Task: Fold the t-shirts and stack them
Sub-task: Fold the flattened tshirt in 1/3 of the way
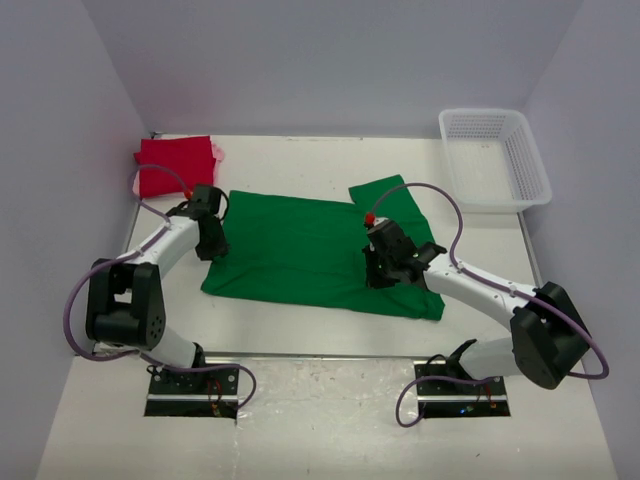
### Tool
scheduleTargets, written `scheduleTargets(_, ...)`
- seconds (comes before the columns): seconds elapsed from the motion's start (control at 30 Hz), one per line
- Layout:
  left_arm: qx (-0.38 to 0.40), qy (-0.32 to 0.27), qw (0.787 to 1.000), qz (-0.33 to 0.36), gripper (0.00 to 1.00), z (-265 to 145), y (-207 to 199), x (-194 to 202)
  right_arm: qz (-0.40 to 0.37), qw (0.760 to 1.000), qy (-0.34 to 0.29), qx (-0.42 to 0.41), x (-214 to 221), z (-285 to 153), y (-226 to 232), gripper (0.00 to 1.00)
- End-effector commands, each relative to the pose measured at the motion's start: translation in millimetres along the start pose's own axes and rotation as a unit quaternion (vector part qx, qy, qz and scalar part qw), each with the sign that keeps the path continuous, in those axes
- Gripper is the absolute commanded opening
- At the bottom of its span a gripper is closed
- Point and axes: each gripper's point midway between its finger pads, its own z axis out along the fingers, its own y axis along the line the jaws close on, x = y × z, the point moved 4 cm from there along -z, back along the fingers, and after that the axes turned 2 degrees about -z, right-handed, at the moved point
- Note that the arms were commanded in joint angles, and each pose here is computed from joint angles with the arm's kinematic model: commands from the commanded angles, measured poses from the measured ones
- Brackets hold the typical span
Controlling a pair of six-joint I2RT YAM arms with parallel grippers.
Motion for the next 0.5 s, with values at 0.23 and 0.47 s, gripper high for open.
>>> scheduleTargets(0.23, -0.014, 0.013, 1.0, 0.006, 0.27, 13, 1, 7, -0.003, 1.0, -0.012, -0.017, -3, 0, 5, 0.0)
scheduleTargets(0.47, -0.019, 0.012, 1.0, 0.005, 0.2, 17, -1, 2, -0.004, 1.0, -0.01, -0.016, 0, 3, 4, 0.0)
